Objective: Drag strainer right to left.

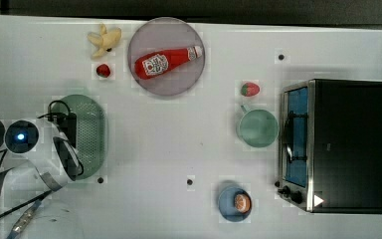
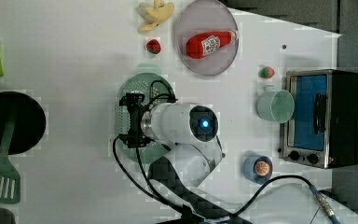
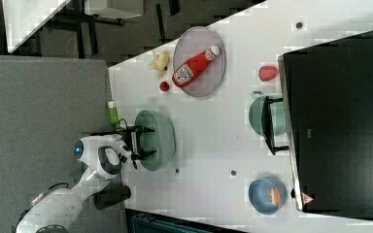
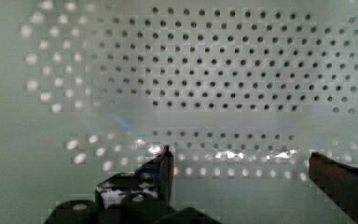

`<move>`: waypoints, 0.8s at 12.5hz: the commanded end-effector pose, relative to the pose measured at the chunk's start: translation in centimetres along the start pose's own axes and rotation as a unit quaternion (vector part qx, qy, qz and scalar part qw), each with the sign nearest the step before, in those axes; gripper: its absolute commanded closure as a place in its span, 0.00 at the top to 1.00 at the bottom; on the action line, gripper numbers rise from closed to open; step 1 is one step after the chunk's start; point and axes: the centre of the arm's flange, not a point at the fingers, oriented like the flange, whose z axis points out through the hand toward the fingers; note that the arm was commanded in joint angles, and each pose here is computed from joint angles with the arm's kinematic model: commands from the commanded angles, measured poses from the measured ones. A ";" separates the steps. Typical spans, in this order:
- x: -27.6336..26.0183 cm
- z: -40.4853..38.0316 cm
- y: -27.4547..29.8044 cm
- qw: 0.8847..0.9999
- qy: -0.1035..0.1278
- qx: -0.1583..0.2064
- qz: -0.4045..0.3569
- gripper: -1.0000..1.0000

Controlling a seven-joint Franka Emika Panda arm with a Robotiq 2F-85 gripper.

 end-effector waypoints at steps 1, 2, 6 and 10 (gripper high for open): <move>-2.5 -0.8 1.2 1.000 -0.007 -0.006 0.006 1.00; -2.4 -1.3 1.0 1.000 -0.007 -0.003 0.008 1.00; 0.6 -8.1 -1.3 0.998 0.023 -0.018 -0.053 1.00; 7.4 -22.8 -5.6 0.988 0.026 0.017 -0.153 1.00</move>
